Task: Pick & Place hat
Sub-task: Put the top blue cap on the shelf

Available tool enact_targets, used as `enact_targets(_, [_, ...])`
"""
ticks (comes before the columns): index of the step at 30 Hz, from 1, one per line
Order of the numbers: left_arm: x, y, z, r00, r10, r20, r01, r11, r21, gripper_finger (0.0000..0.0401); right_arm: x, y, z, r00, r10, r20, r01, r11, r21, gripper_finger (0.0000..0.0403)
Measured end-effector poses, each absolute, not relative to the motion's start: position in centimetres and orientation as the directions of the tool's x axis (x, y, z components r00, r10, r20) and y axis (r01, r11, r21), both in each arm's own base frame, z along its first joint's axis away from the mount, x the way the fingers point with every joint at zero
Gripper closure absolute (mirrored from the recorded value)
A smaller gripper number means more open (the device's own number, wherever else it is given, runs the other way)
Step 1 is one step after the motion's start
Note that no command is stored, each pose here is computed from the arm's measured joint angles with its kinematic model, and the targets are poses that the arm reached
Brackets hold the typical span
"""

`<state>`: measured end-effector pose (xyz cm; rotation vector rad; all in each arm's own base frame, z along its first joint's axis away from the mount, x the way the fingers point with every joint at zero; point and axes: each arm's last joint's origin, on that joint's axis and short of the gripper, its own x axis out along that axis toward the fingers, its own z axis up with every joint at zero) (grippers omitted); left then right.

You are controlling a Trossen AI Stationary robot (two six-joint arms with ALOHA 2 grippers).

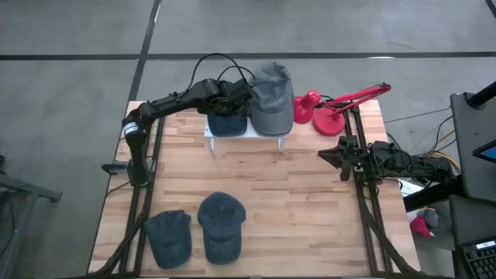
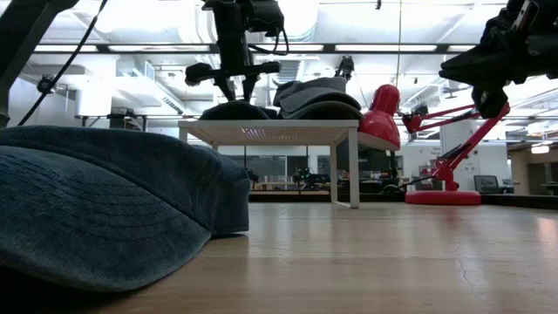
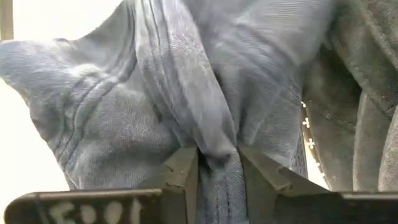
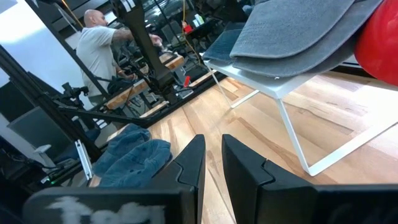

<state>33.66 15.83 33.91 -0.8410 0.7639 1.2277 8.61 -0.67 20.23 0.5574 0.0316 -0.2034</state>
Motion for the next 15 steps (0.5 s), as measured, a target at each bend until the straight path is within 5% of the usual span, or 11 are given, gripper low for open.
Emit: enact_targets(15, [33.09,15.59,34.90,0.199,0.486,-0.851,-0.979,0.142,-0.148,0.0222,8.61,-0.67,20.24,0.979,-0.183,-0.084,0.200,0.827,0.525,0.0351])
